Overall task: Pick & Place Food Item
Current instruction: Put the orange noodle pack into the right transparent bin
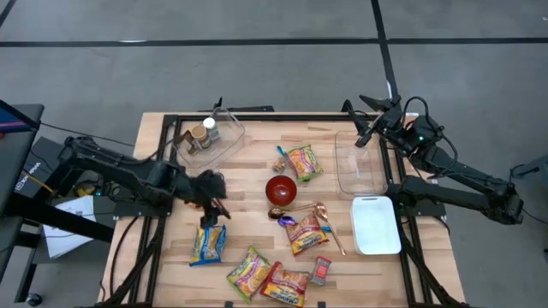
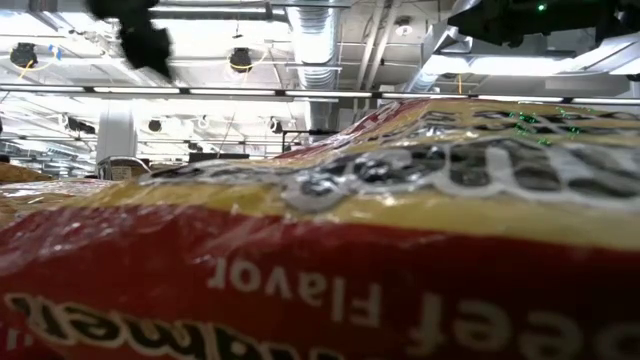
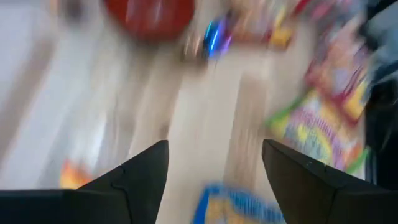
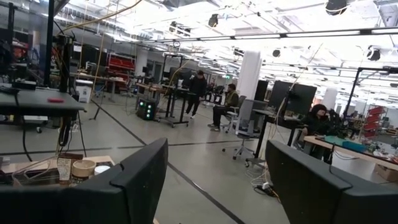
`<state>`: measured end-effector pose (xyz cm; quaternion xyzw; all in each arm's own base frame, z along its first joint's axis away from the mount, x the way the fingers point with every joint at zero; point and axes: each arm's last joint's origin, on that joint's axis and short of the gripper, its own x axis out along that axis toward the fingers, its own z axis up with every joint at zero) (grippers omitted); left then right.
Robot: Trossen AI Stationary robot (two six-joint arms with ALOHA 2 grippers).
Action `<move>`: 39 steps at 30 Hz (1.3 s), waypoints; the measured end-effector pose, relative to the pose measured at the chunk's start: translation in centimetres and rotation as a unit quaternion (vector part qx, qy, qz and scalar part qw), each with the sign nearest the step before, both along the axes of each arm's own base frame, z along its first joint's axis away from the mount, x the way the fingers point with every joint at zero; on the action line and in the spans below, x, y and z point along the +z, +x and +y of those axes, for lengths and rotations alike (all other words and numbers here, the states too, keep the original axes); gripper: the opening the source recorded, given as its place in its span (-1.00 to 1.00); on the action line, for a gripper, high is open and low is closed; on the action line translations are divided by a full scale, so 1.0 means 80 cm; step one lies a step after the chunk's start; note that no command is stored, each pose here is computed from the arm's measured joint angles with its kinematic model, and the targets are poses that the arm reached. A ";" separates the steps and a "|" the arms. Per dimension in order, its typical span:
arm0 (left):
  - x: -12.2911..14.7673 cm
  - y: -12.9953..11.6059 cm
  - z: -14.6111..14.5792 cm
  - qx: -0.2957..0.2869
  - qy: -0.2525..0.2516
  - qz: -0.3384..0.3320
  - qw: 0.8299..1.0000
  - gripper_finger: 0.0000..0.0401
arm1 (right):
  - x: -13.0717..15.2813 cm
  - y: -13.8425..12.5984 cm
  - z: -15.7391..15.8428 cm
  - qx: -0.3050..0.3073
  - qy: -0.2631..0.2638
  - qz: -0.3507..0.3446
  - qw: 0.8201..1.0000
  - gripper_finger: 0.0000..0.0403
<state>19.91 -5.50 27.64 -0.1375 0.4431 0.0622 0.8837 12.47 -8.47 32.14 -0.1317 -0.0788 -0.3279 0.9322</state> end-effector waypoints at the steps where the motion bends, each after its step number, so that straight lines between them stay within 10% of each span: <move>1: -0.004 -0.002 -0.001 0.021 -0.007 0.018 1.000 0.24 | 0.000 0.000 0.000 0.000 0.000 0.000 1.000 0.31; 7: -0.033 0.001 -0.002 0.102 0.003 0.118 0.988 0.24 | 0.000 0.000 0.000 0.000 0.000 0.000 1.000 0.31; 25: -0.146 0.052 -0.025 0.040 0.207 0.282 0.936 0.23 | -0.001 0.000 0.000 0.000 0.001 0.002 1.000 0.31; 39: -0.178 0.045 -0.019 0.092 0.174 0.281 0.939 0.06 | -0.001 0.000 0.000 0.000 0.002 0.004 1.000 0.31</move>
